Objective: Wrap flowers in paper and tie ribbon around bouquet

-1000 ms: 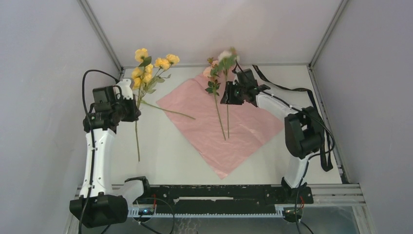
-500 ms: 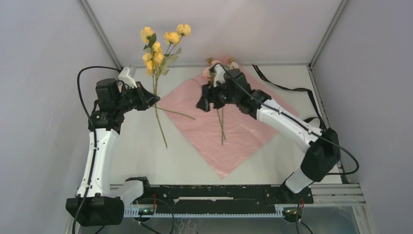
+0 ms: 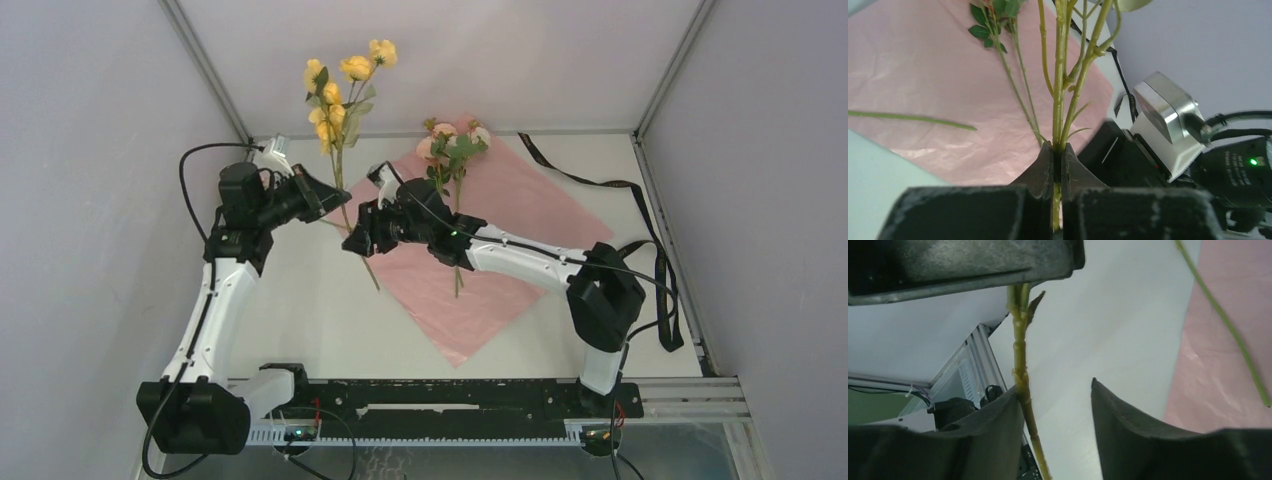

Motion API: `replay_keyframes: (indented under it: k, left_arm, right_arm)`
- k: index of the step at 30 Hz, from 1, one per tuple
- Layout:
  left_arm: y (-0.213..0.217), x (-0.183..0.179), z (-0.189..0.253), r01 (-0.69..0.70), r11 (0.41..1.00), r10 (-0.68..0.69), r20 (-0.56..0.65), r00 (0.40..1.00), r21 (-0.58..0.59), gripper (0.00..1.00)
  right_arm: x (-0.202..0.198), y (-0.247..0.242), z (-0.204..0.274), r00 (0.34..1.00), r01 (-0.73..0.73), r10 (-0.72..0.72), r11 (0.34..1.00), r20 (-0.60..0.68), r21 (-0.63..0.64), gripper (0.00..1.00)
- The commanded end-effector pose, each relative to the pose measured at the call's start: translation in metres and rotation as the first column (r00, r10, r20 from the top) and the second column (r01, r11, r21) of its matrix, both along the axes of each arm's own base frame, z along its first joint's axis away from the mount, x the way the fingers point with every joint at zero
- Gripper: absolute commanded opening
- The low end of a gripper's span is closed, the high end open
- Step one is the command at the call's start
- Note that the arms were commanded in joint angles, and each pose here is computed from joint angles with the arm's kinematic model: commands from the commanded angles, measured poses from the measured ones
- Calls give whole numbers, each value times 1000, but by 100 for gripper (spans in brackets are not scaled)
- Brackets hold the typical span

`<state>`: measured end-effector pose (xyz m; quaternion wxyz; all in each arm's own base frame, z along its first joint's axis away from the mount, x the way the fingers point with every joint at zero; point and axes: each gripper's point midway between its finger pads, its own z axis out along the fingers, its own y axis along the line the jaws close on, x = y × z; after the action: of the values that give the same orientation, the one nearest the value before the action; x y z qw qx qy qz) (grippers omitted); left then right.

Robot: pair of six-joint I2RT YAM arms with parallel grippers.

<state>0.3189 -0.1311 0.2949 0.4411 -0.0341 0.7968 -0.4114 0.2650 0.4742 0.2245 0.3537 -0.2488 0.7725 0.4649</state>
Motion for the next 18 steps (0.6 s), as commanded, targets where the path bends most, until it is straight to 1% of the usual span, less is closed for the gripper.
replay_keyframes:
  k: [1,2,3,4,5,6,7,8,11,12,13,14,16,18]
  left_arm:
    - [-9,0,7,24,997,-22,31,999,-69,0]
    - [-7,3,4,15,998,-14,21,1000,-65,0]
    - [-5,5,0,0,999,0,11,1000,-49,0]
    - [1,9,-5,-29,999,29,-2,1000,-17,1]
    - [9,13,-12,-69,997,70,-18,997,24,15]
    - [21,20,-19,-122,990,124,-31,992,67,34]
    - [36,28,-26,-181,978,187,-48,981,104,51]
    - [56,36,-35,-253,959,264,-75,962,130,65]
    - [105,58,-59,-404,899,428,-153,891,168,84]
    - [121,65,-68,-442,876,473,-173,864,190,94]
    - [136,73,-82,-472,853,514,-205,833,221,99]
    - [151,79,-87,-510,824,560,-214,800,249,100]
    - [177,93,-115,-551,774,629,-282,724,312,100]
    - [196,105,-136,-571,736,676,-333,658,365,100]
  right_arm:
    - [20,13,18,999,47,-46,997,-16,55,39]
    - [24,11,11,998,57,-55,998,-40,32,23]
    - [32,4,7,995,79,-77,997,-58,22,10]
    - [36,-2,3,993,101,-100,995,-67,14,0]
    - [43,-16,-5,987,137,-138,990,-82,-20,0]
    - [54,-32,-9,980,178,-181,983,-82,-41,0]
    - [63,-50,-12,971,224,-228,972,-71,-66,0]
    - [71,-68,-15,960,268,-274,959,-55,-93,0]
    - [92,-131,-32,918,386,-395,900,-7,-205,0]
    - [99,-153,-42,899,423,-437,870,0,-252,0]
    - [101,-172,-51,884,448,-468,843,4,-298,0]
    - [107,-190,-58,868,473,-497,819,9,-325,0]
    - [109,-219,-72,848,485,-530,784,-12,-387,0]
    - [113,-240,-82,831,493,-555,757,-23,-429,0]
